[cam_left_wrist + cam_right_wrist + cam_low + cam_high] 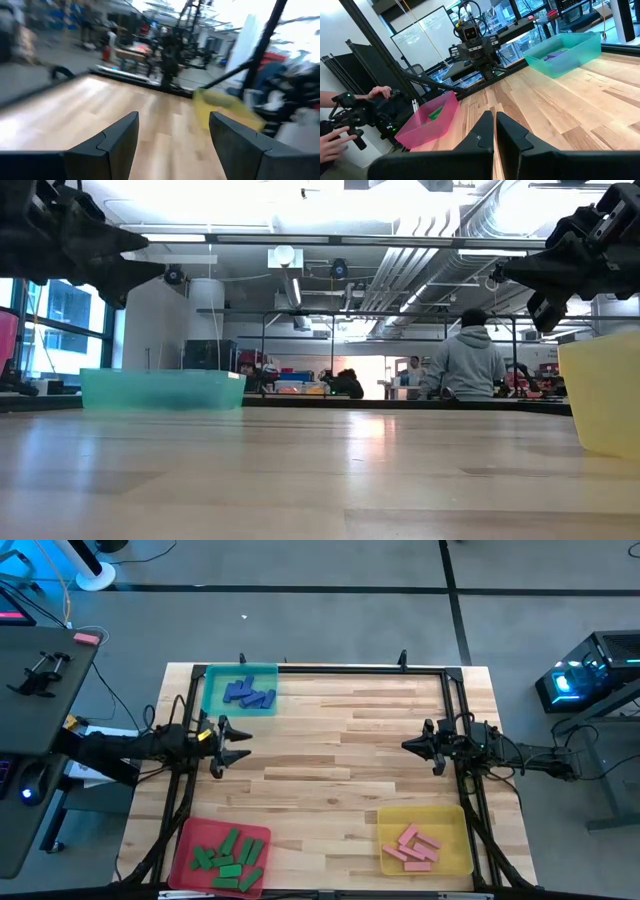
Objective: Sort blocks
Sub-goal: Return to Home Position
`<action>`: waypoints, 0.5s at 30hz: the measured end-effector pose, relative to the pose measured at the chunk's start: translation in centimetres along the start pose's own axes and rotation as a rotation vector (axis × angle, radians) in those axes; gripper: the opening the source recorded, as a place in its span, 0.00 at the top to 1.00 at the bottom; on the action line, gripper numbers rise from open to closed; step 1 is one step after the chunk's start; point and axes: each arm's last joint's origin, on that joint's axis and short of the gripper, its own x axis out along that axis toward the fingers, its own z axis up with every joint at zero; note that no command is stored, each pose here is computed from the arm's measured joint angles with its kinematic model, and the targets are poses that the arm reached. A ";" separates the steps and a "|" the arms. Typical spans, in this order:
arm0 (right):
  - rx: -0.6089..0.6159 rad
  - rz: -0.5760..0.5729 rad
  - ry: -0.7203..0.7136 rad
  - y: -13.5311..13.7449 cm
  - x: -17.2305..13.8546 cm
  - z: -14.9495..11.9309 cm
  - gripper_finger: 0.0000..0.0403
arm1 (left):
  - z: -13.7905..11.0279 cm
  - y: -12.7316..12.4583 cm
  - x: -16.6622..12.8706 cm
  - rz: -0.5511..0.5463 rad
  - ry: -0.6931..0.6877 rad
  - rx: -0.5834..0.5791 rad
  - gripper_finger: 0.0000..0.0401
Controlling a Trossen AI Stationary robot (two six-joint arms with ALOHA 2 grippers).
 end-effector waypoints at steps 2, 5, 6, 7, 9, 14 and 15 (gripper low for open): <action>0.000 0.000 0.000 0.0 0.0 0.0 1.00 | -0.1 -0.1 0.0 -0.024 0.010 -0.066 0.43; 0.000 0.000 0.000 0.0 0.0 0.0 1.00 | 0.0 0.0 0.0 -0.005 0.004 -0.101 0.43; 0.000 0.000 0.000 0.0 0.0 0.0 1.00 | 0.0 0.0 0.0 -0.005 0.004 -0.119 0.43; 0.000 0.000 0.000 0.0 0.0 0.0 1.00 | 0.0 0.0 0.0 -0.020 0.009 -0.164 0.43; 0.000 0.000 0.000 0.0 0.0 0.0 1.00 | -0.1 -0.1 0.0 -0.043 0.025 -0.265 0.43; 0.000 0.000 0.000 0.0 0.0 0.0 1.00 | -0.1 0.0 0.0 -0.039 0.023 -0.293 0.43; 0.000 0.000 0.000 0.0 0.0 0.0 1.00 | -0.1 0.0 0.0 -0.039 0.023 -0.270 0.43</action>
